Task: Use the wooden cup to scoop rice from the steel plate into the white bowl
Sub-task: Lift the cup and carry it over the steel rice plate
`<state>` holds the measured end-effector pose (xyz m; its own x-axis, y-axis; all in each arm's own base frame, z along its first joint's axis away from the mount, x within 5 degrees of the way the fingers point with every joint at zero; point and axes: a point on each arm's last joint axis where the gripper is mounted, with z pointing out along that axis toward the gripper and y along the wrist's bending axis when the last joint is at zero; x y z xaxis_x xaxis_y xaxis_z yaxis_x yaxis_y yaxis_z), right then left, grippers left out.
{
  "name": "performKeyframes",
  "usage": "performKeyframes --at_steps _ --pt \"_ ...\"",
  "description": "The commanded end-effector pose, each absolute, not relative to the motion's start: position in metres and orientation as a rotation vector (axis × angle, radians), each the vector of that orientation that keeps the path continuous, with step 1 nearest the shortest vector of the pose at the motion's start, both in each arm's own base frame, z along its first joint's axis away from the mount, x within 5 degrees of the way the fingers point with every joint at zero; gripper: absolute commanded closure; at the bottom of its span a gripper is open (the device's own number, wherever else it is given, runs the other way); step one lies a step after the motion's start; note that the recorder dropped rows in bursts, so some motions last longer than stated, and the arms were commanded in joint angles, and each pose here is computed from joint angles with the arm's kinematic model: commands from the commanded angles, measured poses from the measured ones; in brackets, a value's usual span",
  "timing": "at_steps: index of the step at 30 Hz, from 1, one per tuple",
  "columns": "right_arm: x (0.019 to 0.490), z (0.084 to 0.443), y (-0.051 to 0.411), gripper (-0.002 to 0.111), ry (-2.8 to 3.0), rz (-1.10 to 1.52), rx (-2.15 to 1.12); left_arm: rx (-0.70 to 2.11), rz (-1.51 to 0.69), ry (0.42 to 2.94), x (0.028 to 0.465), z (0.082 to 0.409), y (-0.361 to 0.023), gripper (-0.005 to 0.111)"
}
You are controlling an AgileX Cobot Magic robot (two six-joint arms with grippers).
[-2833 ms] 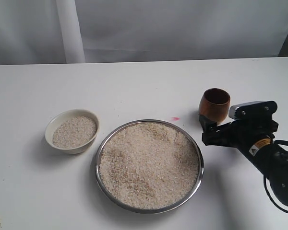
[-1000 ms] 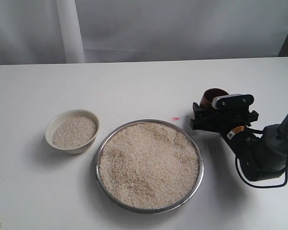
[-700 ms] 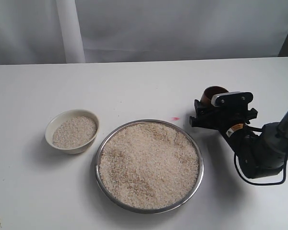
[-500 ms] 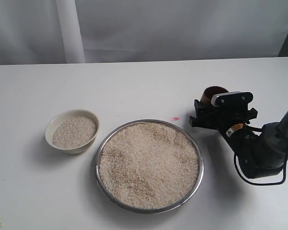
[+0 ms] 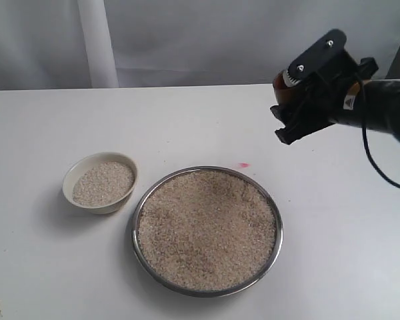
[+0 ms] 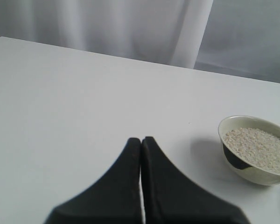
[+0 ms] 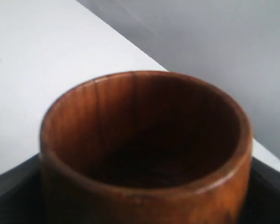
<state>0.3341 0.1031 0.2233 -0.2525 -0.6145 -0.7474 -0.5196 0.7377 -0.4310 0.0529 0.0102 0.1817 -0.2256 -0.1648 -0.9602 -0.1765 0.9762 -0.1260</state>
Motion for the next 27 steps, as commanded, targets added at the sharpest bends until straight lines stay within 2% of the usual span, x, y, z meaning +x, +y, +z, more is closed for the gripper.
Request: performKeyframes --at_steps 1,5,12,19,27 --pt "0.316 0.255 0.114 0.108 1.923 -0.363 -1.227 -0.248 -0.001 1.797 0.053 0.183 0.010 0.107" --pt "0.293 0.267 0.152 0.108 1.770 -0.649 -1.689 -0.248 -0.001 1.797 0.053 0.183 0.010 0.107" --pt "0.270 0.265 0.195 0.108 1.439 -0.947 -1.996 -0.248 -0.001 1.797 0.053 0.183 0.010 0.107" --pt "0.269 0.221 0.219 0.108 1.302 -1.216 -2.244 -0.248 -0.001 1.797 0.053 0.183 0.010 0.107" --pt "0.277 0.175 0.228 0.108 1.234 -1.319 -2.408 -0.248 -0.001 1.797 0.053 0.183 0.010 0.107"
